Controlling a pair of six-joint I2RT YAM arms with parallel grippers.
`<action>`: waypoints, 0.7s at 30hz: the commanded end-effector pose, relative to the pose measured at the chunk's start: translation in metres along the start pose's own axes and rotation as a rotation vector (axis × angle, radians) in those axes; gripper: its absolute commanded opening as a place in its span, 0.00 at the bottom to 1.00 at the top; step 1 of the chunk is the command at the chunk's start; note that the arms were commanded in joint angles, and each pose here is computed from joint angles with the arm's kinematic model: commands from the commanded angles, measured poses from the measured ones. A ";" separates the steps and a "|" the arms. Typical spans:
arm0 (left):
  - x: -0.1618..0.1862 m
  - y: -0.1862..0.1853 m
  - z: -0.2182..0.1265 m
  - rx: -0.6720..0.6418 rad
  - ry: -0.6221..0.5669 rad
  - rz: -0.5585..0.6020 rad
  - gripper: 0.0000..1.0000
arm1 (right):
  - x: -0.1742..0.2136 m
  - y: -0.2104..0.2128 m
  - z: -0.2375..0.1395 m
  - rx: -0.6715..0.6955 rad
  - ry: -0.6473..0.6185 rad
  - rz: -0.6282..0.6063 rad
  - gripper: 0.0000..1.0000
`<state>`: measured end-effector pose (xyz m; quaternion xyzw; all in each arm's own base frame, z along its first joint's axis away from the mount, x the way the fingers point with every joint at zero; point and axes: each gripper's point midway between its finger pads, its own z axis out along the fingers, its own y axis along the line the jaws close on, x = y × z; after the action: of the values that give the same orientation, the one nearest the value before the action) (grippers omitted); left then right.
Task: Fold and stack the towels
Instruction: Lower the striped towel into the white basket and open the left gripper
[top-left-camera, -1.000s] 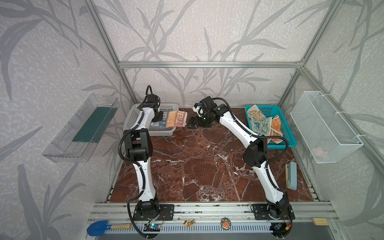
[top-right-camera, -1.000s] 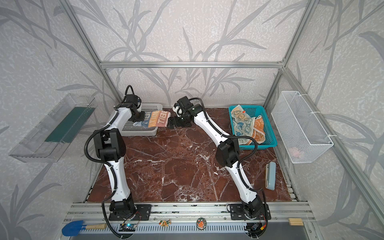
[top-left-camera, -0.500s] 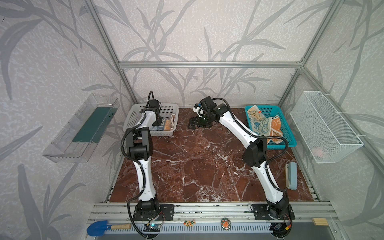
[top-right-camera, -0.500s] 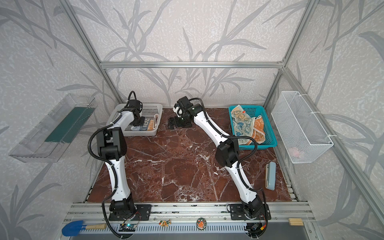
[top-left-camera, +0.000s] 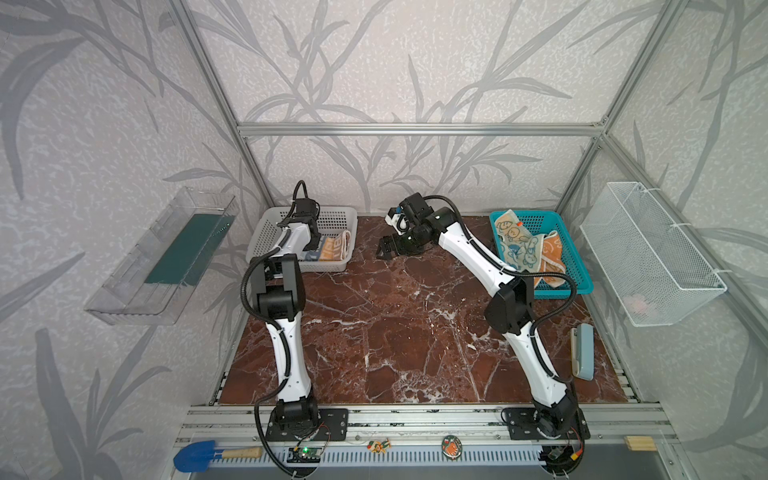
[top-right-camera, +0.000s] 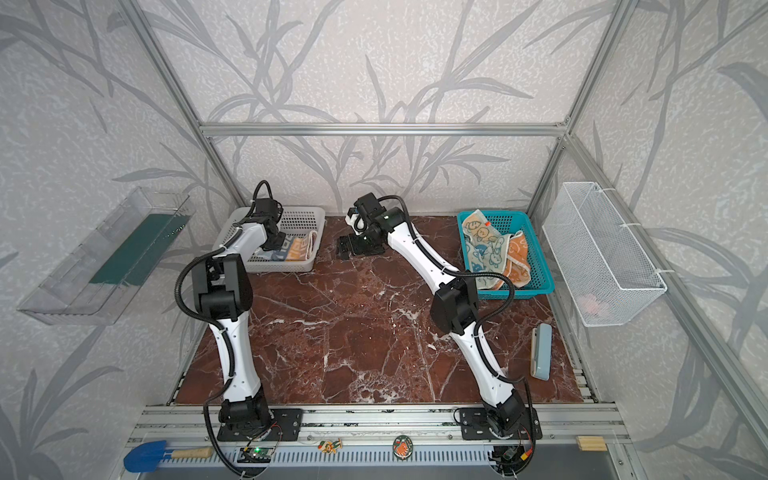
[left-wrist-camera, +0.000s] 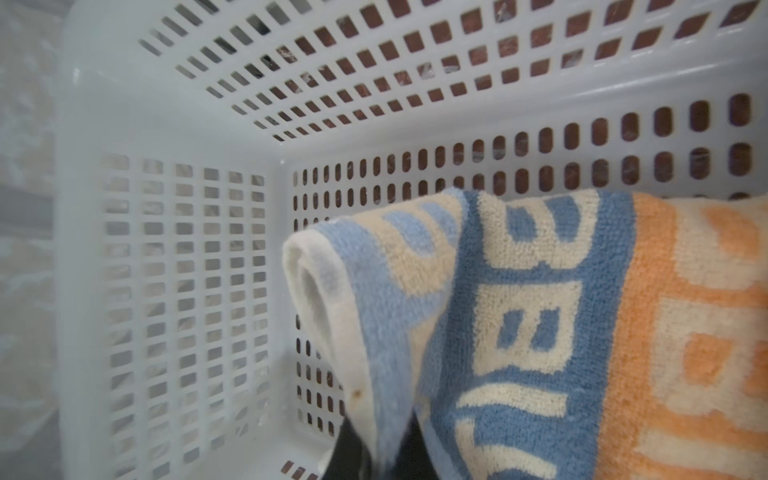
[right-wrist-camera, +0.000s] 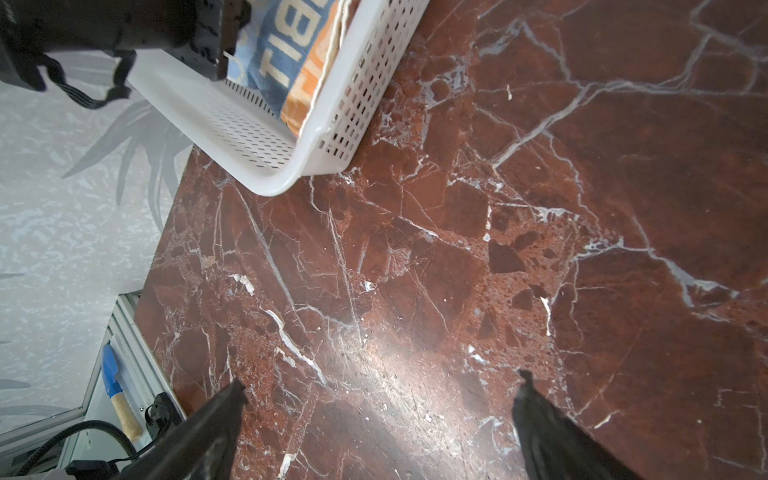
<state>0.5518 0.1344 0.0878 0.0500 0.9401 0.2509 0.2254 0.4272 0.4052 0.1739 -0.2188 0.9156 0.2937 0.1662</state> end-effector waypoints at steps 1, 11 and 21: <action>-0.009 0.023 0.000 -0.057 -0.025 0.003 0.00 | -0.005 0.009 -0.024 0.001 -0.029 -0.031 0.99; 0.006 0.033 0.015 -0.096 0.014 -0.030 0.00 | -0.006 0.016 -0.030 -0.020 -0.033 -0.023 0.99; 0.009 0.040 0.017 -0.142 0.030 -0.071 0.58 | -0.005 0.018 -0.036 -0.017 -0.038 -0.019 0.99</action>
<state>0.5506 0.1700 0.0868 0.0114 0.9296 0.2935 0.2226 0.4242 0.4032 0.1830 -0.2207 0.9138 0.2956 0.1697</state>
